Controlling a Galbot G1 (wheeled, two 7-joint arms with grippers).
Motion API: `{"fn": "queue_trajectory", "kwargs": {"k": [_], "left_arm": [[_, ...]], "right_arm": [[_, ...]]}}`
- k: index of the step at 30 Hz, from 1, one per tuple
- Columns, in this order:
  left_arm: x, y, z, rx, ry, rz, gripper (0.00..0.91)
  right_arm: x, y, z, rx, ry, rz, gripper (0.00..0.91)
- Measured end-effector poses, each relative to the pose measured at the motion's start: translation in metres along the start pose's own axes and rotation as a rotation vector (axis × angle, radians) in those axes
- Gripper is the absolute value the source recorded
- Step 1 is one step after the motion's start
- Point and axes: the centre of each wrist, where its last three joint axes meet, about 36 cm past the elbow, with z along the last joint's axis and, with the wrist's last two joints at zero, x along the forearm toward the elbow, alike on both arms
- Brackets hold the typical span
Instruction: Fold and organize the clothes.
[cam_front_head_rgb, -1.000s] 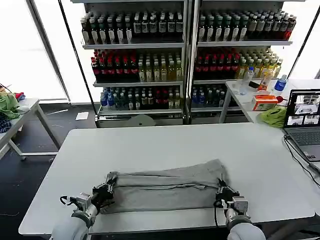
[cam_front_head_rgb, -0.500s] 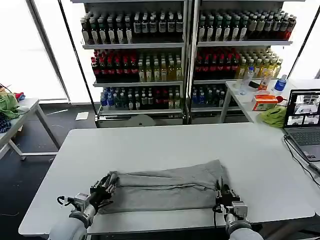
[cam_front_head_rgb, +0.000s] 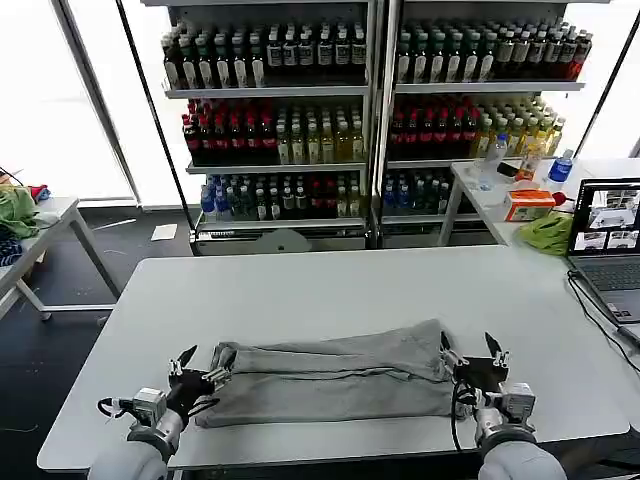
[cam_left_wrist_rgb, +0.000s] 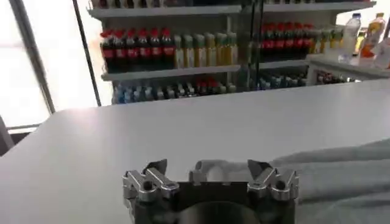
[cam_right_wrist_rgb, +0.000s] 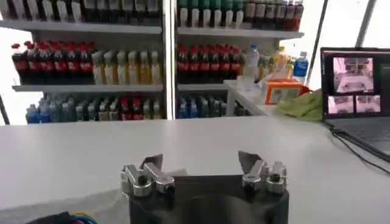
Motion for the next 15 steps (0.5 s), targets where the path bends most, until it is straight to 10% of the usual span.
{"fn": "queue_trajectory", "kwargs": {"k": [15], "left_arm": [[-0.002,-0.012,0.02,0.079,0.034,-0.01,0.907]], "right_arm": [[0.01,0.0,-0.011,-0.013,-0.03,-0.008,0.907]]}}
